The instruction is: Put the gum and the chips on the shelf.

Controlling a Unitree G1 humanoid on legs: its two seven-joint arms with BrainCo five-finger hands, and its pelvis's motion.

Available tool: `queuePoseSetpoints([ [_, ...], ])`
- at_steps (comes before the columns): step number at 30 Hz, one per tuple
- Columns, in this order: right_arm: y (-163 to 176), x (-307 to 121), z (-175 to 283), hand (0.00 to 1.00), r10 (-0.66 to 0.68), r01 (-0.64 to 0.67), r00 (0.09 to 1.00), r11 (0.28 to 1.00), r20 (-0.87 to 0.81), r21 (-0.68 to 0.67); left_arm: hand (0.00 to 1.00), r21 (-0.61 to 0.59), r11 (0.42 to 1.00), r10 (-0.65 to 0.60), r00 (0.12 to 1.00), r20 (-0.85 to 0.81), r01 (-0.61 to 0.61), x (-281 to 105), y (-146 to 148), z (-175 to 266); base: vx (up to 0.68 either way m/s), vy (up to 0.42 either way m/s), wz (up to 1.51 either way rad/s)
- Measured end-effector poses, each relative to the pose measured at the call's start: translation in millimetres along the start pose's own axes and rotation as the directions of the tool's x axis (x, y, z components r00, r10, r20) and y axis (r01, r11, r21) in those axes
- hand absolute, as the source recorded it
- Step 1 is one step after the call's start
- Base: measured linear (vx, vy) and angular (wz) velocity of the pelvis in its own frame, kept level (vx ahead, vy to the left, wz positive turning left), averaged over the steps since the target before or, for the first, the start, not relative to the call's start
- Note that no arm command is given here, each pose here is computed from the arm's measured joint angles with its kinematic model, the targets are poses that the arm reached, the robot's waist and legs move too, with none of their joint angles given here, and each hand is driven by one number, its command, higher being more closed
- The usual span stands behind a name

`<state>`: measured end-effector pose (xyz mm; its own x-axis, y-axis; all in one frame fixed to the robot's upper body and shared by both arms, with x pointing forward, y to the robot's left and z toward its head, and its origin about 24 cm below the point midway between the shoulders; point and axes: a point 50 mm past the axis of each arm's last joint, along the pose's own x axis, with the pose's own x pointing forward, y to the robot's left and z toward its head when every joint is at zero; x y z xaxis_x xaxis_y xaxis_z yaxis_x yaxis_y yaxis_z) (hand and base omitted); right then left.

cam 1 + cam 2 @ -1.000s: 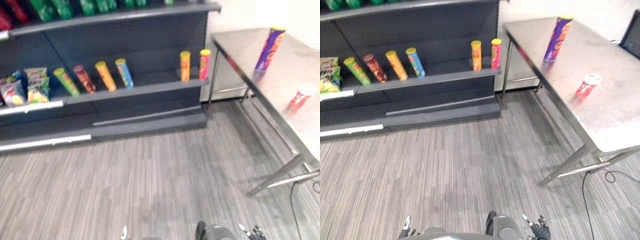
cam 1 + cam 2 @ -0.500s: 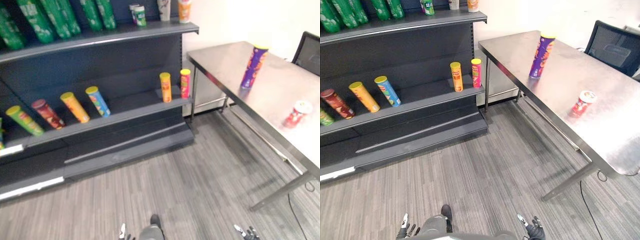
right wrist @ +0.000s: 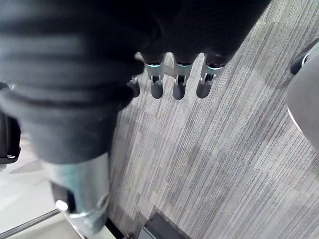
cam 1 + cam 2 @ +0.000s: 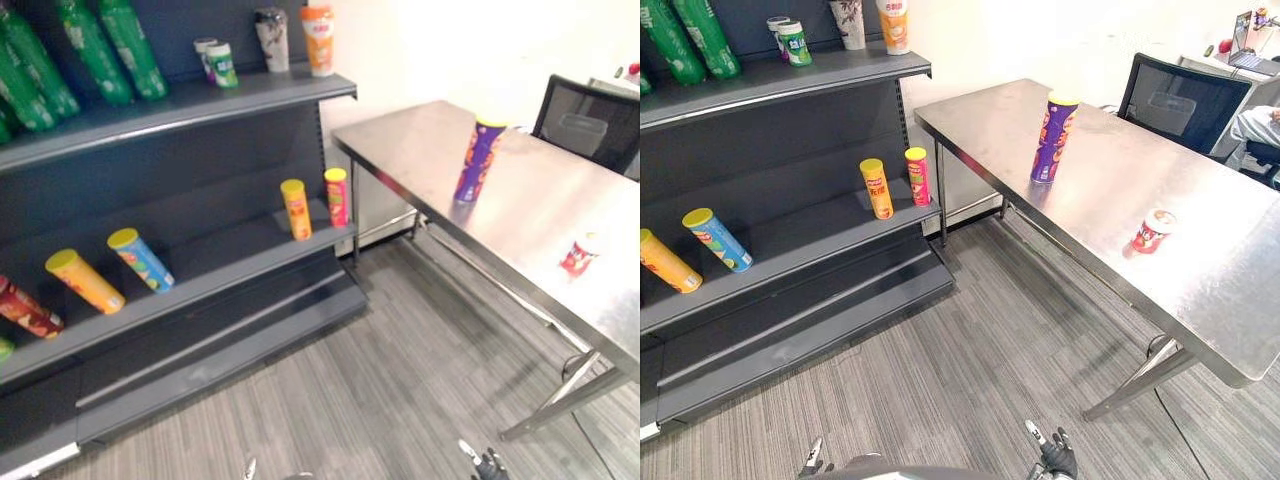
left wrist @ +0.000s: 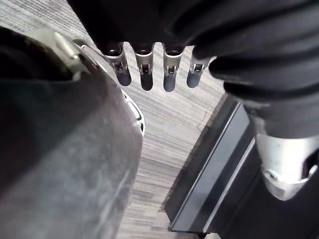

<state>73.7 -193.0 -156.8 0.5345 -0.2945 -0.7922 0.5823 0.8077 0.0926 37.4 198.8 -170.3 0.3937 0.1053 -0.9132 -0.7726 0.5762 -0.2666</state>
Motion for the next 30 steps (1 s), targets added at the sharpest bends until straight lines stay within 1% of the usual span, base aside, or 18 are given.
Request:
queuePoseSetpoints([
  [1, 0.1, 0.0, 1.1, 0.0, 0.008, -0.008, 1.0, 1.0, 0.008, -0.017, 0.0, 0.0, 1.0, 0.003, 1.0, -0.002, -0.003, -0.2, 0.3, -1.2, 0.01, -0.085, -0.26],
  [4, -1.6, 0.7, 4.7, 0.0, -0.005, 0.006, 1.0, 1.0, 0.029, -0.01, 0.0, 0.005, 1.0, 0.008, 1.0, -0.006, -0.008, -0.1, -1.1, -3.1, -0.01, -0.051, -0.27],
  [7, -1.4, 1.1, 11.7, 0.0, -0.023, 0.02, 0.997, 0.999, 0.072, 0.04, 0.0, 0.051, 0.999, 0.008, 1.0, 0.005, -0.008, 1.5, -4.9, 0.8, -0.03, 0.016, -0.27],
  [8, 0.5, 0.4, 13.1, 0.0, -0.024, 0.018, 0.996, 0.997, 0.087, 0.07, 0.0, 0.073, 0.997, 0.014, 1.0, 0.015, -0.015, 1.1, -1.4, 5.6, -0.02, 0.07, -0.27],
  [10, 0.7, -1.4, 12.7, 0.0, -0.021, 0.013, 0.995, 0.996, 0.096, 0.085, 0.0, 0.104, 0.994, 0.018, 1.0, 0.023, -0.021, 1.1, -0.3, 10.0, 0.0, 0.087, -0.33],
  [15, 7.8, -0.3, 18.0, 0.0, 0.048, -0.057, 0.99, 0.996, 0.132, 0.065, 0.0, 0.112, 0.993, 0.02, 1.0, 0.021, -0.022, 0.3, 1.4, 8.7, 0.04, 0.067, -0.7],
  [18, 10.9, -2.7, 11.9, 0.0, 0.068, -0.077, 0.991, 0.994, 0.117, 0.073, 0.0, 0.122, 0.992, 0.015, 0.999, 0.041, -0.02, 0.3, 1.1, 13.8, 0.18, -0.092, -0.42],
  [20, 8.6, -2.2, 13.1, 0.0, 0.066, -0.074, 0.991, 0.995, 0.117, 0.065, 0.0, 0.124, 0.992, 0.013, 1.0, 0.02, -0.015, 1.5, -3.3, 8.7, 0.26, -0.106, -0.36],
  [22, 9.7, 3.7, 27.8, 0.0, 0.075, -0.083, 0.985, 0.995, 0.154, 0.047, 0.0, 0.127, 0.992, -0.02, 1.0, 0.008, 0.019, 5.0, -18.7, 4.1, 0.21, -0.016, -0.32],
  [23, 9.2, 4.3, 29.2, 0.0, 0.075, -0.083, 0.985, 0.996, 0.156, 0.042, 0.0, 0.12, 0.992, -0.03, 1.0, 0.005, 0.029, 5.7, -22.0, 3.6, 0.13, -0.001, -0.2],
  [30, 11.9, 3.5, 24.7, 0.0, 0.056, -0.062, 0.989, 0.997, 0.134, 0.046, 0.0, 0.149, 0.988, -0.05, 0.999, -0.001, 0.049, 6.4, -22.9, 10.7, 0.06, 0.042, 0.01],
])
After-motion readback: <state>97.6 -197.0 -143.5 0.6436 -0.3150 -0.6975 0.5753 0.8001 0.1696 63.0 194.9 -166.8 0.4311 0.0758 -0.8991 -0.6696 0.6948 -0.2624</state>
